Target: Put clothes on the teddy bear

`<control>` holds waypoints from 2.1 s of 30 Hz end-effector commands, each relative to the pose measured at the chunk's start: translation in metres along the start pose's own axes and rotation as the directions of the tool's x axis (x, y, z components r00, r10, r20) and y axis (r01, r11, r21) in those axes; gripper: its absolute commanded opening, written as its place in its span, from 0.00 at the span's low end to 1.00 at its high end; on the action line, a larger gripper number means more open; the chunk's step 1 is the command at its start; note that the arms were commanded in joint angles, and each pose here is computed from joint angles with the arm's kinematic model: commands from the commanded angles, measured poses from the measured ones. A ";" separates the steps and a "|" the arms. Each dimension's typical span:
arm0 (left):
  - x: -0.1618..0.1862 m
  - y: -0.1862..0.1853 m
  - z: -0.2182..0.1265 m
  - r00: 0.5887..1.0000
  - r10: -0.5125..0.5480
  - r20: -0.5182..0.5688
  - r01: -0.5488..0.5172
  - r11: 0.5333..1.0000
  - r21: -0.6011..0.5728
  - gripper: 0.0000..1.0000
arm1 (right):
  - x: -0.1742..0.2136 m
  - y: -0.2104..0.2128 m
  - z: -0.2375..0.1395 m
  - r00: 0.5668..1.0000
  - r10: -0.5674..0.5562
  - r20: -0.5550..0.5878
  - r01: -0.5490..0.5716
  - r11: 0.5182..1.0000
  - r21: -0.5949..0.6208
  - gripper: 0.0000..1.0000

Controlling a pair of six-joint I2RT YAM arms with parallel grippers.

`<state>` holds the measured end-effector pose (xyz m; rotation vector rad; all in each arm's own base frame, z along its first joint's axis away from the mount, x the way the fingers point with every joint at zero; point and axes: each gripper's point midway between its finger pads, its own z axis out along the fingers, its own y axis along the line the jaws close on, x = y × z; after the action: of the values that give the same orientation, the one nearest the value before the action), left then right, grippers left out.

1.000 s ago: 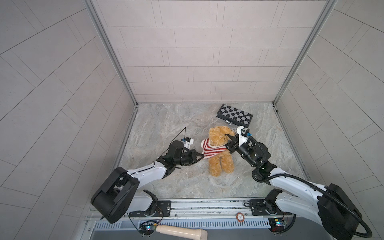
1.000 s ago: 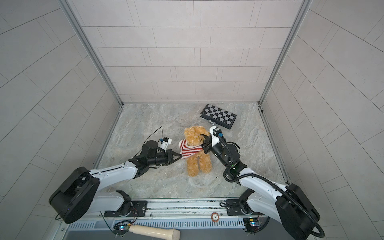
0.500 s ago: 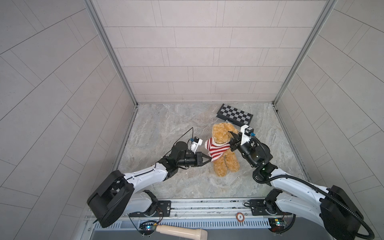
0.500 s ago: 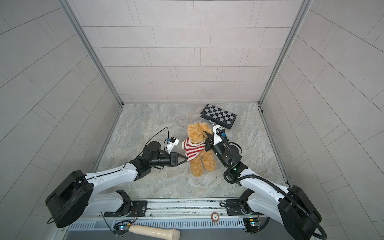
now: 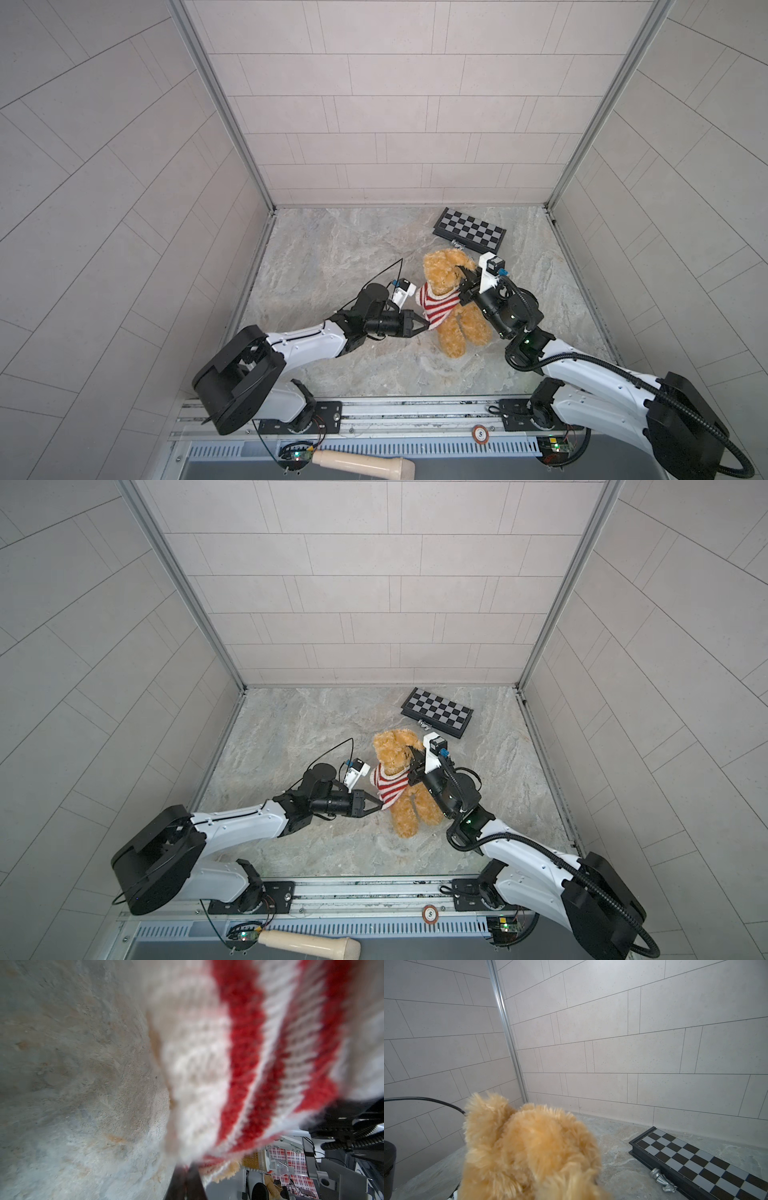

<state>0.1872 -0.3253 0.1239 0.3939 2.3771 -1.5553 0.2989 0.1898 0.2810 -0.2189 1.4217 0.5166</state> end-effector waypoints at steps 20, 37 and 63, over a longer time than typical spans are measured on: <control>-0.021 -0.067 -0.148 0.843 0.533 -0.068 -0.525 0.789 -0.320 0.88 | -0.025 0.066 0.019 0.964 -0.264 -0.038 0.208 0.831 -0.516 0.00; -0.145 -0.111 -0.115 0.645 0.764 -0.022 -0.710 0.589 -0.387 0.91 | -0.036 0.102 0.008 0.970 -0.219 -0.105 0.063 0.643 -0.763 0.00; -0.179 -0.106 -0.150 0.723 0.642 0.255 -0.582 0.765 -0.276 0.00 | -0.043 0.073 -0.022 0.981 -0.101 -0.165 -0.008 0.830 -0.558 0.87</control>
<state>0.3021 -0.2434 0.3006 0.7643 1.9562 -0.8903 0.2486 0.2442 0.3374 -0.8170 1.3903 0.9368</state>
